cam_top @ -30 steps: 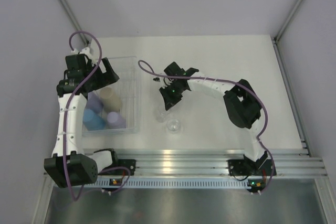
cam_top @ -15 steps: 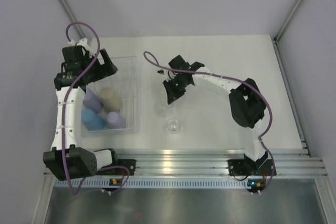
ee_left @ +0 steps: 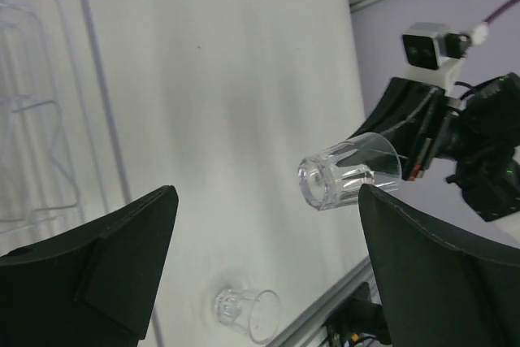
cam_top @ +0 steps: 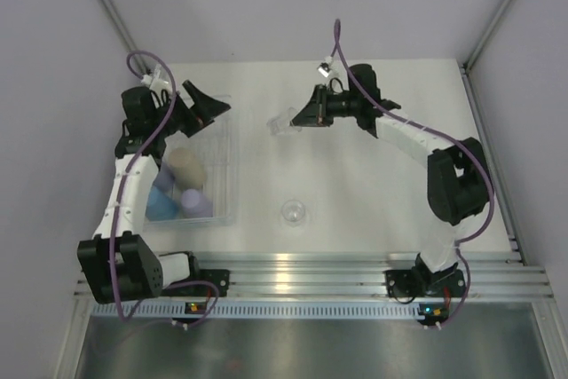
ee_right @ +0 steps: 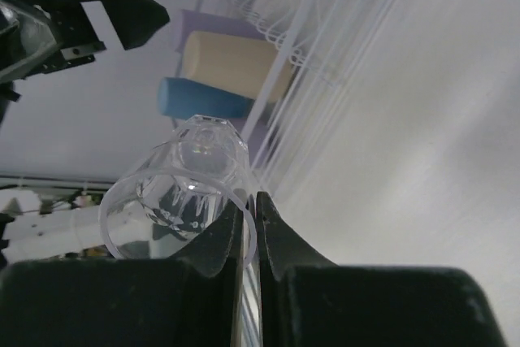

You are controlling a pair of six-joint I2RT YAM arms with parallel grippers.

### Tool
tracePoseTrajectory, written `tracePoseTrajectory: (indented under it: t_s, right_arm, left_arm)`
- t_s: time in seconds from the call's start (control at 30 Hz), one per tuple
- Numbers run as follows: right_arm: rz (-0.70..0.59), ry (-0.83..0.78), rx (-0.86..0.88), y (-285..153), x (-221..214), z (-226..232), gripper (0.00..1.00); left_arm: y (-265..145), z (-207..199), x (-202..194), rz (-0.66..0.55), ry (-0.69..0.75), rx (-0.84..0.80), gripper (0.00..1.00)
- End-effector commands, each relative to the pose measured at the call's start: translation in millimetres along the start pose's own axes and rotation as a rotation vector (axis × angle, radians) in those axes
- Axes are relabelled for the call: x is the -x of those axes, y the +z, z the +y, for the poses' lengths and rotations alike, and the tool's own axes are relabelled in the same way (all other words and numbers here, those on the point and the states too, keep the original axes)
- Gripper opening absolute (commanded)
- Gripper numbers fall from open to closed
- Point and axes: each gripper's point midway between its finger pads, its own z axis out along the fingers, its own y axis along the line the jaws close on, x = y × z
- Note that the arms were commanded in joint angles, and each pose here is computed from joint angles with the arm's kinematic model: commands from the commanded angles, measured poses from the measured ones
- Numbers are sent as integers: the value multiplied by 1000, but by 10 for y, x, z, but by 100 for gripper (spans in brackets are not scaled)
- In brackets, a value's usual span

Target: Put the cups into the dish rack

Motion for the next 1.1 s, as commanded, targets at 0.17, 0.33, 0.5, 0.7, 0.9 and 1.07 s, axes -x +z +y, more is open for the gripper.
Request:
tracePoseTrajectory:
  t_s: [0.17,0.33,0.5,0.7,0.9,1.07]
  right_arm:
    - [-57,37,463,155,239,1006,0]
    - [-67,71,523,198,314,1110,0]
    - [-68,79,541,208,299,1127,0]
    - [-62,85,542,224,258,1114,0]
    - [-66,86,545,239,255,1115,0]
    - [-66,88,547,242,251,1108,0]
  left_arm:
    - [129,-985,-50,31,79,-370,98]
    - [263,-1083,-232,77,84,-387,98]
    - [318,-1192,-347,102,90,-409,98]
    - [349,-1302,-394,104,86,-436,98]
    - [371,-1357,-468,142,75,-461,87]
    - [368,-1369,-501,156,69,-467,55]
